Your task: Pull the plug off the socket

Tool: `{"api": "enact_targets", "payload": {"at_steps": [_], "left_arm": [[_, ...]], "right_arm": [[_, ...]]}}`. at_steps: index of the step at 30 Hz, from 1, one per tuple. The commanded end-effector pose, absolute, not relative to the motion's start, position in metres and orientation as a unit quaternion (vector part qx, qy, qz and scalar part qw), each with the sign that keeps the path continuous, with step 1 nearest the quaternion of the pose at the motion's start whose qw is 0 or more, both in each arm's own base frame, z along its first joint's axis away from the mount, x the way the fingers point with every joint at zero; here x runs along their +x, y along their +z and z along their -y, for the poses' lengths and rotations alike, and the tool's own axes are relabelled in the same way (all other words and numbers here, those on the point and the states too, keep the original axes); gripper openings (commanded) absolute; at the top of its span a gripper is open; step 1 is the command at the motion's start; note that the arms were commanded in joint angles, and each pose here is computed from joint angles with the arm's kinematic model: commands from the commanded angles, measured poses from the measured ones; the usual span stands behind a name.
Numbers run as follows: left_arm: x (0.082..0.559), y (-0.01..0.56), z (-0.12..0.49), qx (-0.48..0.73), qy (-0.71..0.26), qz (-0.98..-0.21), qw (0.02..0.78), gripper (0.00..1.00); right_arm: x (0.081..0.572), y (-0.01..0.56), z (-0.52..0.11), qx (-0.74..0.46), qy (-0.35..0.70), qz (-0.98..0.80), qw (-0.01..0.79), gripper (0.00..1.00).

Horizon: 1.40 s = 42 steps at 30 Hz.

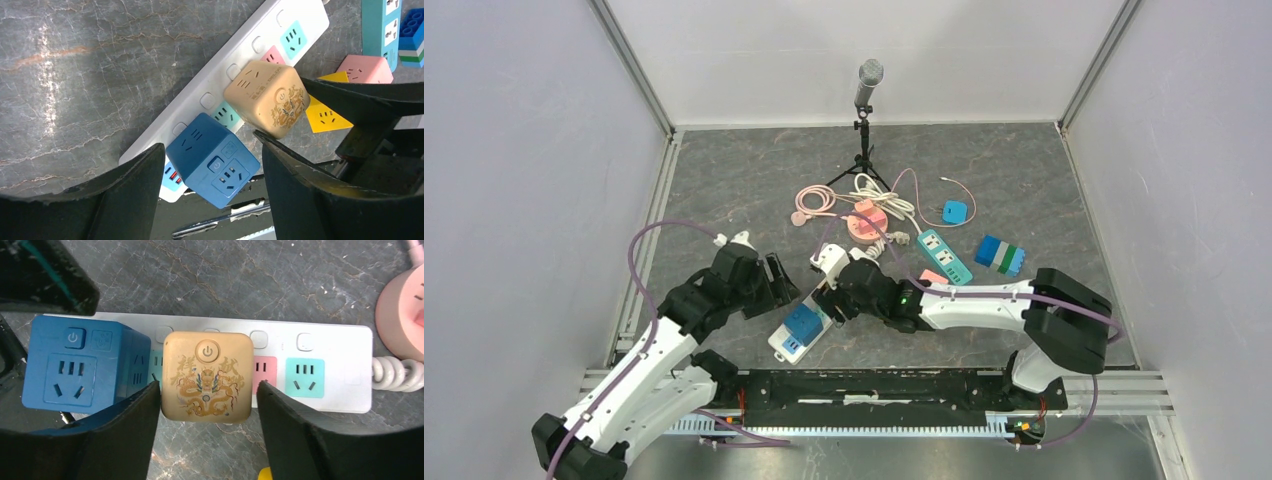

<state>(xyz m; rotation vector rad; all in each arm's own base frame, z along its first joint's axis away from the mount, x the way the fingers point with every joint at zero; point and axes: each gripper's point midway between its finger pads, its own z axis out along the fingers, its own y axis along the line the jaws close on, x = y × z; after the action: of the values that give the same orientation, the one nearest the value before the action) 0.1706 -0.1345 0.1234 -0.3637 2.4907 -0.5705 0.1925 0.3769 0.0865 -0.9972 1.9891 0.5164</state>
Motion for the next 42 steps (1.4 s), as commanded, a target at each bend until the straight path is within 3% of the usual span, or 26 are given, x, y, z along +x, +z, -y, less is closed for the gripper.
{"api": "enact_targets", "payload": {"at_steps": [1, 5, 12, 19, 23, 31, 34, 39, 40, 42], "left_arm": [[0.155, 0.120, 0.141, -0.140, -0.230, -0.934, 0.233, 0.78], [0.147, 0.105, 0.144, -0.132, -0.222, -0.946, 0.194, 0.79], [0.152, 0.098, 0.142, -0.134, -0.196, -0.954, 0.184, 0.84], [0.156, 0.092, 0.131, -0.155, -0.165, -0.955, 0.194, 0.86], [0.158, 0.084, 0.134, -0.162, -0.174, -0.951, 0.196, 0.75], [0.155, 0.076, 0.132, -0.173, -0.168, -0.952, 0.189, 0.61], [0.147, 0.063, 0.120, -0.185, -0.135, -0.957, 0.176, 0.59], [0.140, 0.054, 0.118, -0.196, -0.131, -0.958, 0.162, 0.53], [0.141, 0.054, 0.118, -0.197, -0.130, -0.958, 0.163, 0.53], [0.141, 0.054, 0.116, -0.197, -0.127, -0.958, 0.166, 0.52]], "right_arm": [[0.196, 0.096, -0.395, -0.395, 0.222, -0.783, 0.427, 0.69], [0.214, 0.093, -0.389, -0.356, 0.186, -0.800, 0.446, 0.55], [0.243, 0.097, -0.374, -0.273, 0.129, -0.823, 0.481, 0.47], [0.239, 0.091, -0.375, -0.255, 0.156, -0.833, 0.466, 0.53], [0.233, 0.091, -0.379, -0.260, 0.177, -0.833, 0.455, 0.62], [0.226, 0.096, -0.389, -0.284, 0.216, -0.824, 0.440, 0.67], [0.224, 0.095, -0.392, -0.300, 0.221, -0.819, 0.437, 0.52], [0.227, 0.100, -0.390, -0.305, 0.217, -0.808, 0.454, 0.05], [0.229, 0.103, -0.389, -0.300, 0.217, -0.805, 0.463, 0.00], [0.230, 0.112, -0.389, -0.291, 0.230, -0.798, 0.475, 0.00]]}}
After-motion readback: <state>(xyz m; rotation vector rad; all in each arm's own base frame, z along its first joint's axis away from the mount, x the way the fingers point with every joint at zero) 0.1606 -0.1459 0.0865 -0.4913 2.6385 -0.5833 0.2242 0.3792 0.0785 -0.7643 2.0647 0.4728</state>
